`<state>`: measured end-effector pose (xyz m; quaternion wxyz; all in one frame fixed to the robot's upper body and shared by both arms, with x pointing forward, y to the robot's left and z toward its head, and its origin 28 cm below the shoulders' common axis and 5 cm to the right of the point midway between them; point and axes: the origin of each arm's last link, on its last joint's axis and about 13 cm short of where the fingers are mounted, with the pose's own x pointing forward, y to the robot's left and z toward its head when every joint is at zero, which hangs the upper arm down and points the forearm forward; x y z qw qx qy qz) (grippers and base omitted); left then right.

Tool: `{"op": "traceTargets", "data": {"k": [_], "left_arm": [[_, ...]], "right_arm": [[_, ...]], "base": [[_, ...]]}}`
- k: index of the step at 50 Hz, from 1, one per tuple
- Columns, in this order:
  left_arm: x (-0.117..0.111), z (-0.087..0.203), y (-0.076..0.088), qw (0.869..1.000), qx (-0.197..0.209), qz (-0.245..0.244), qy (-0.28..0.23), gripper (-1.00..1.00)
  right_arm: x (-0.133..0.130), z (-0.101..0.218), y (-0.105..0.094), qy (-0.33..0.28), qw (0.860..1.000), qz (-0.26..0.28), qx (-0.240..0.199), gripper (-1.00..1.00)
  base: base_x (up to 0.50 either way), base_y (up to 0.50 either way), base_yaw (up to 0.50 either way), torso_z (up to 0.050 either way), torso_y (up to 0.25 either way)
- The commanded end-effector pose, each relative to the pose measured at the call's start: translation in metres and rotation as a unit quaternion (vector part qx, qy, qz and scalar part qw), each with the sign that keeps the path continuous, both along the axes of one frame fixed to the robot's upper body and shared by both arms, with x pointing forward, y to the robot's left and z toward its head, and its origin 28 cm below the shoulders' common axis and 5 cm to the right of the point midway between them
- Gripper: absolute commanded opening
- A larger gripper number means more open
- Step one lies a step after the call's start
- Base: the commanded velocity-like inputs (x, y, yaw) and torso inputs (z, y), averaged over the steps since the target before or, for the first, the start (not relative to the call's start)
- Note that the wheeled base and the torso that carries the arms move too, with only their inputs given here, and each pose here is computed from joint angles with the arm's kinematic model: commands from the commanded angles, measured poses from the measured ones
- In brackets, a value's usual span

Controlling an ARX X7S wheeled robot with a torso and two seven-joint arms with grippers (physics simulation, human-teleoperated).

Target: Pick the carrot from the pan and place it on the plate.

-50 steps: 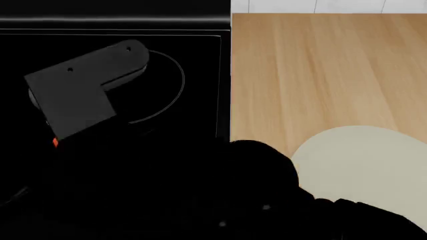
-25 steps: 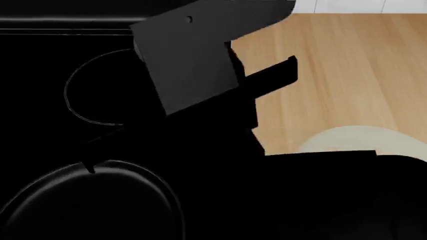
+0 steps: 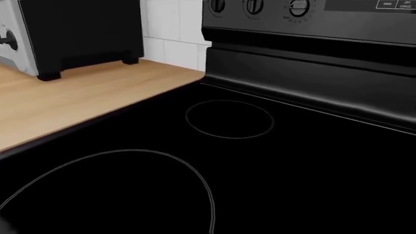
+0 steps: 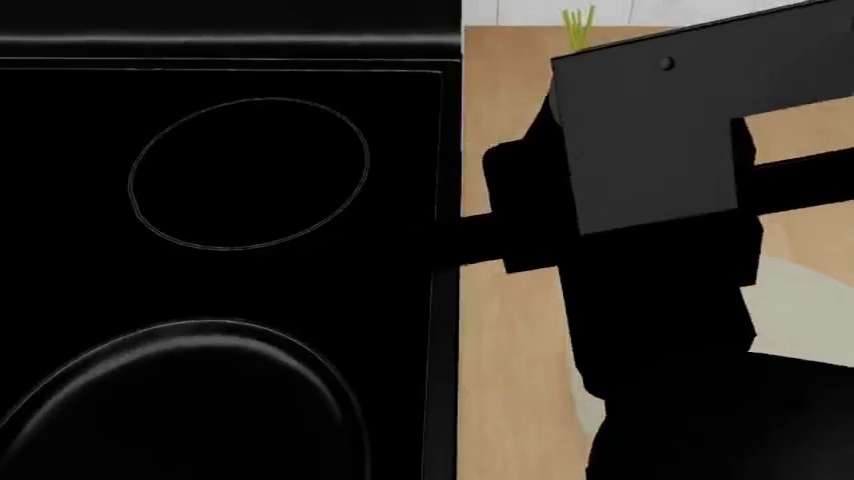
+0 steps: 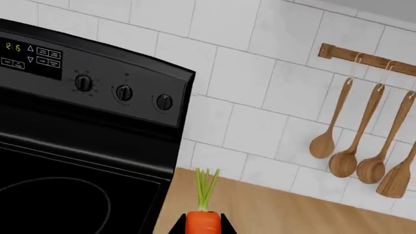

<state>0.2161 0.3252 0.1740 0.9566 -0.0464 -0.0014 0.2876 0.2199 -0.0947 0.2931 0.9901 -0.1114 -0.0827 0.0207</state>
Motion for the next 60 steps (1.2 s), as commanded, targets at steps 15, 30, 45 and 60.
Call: {"op": "traceTargets", "data": {"k": [15, 30, 45, 60], "left_arm": [[0.008, -0.006, 0.001, 1.000, -0.017, -0.005, 0.010, 1.00], [0.009, -0.014, 0.002, 1.000, -0.020, -0.005, 0.010, 1.00], [0.012, -0.017, 0.002, 1.000, -0.025, -0.009, 0.013, 1.00], [0.013, -0.015, 0.002, 1.000, -0.023, -0.010, 0.011, 1.00]], "right_arm": [[0.017, -0.005, -0.037, 0.036, 0.990, -0.138, 0.007, -1.00], [0.023, -0.014, -0.042, 0.084, 0.980, -0.178, -0.020, -1.00], [0.037, -0.035, -0.048, 0.155, 0.972, -0.179, -0.006, -1.00], [0.036, -0.053, -0.054, 0.205, 0.963, -0.173, 0.000, -1.00]], "base": [[0.00, 0.00, 0.00, 0.000, 0.000], [0.00, 0.00, 0.00, 0.000, 0.000], [0.00, 0.00, 0.00, 0.000, 0.000], [0.00, 0.00, 0.00, 0.000, 0.000]]}}
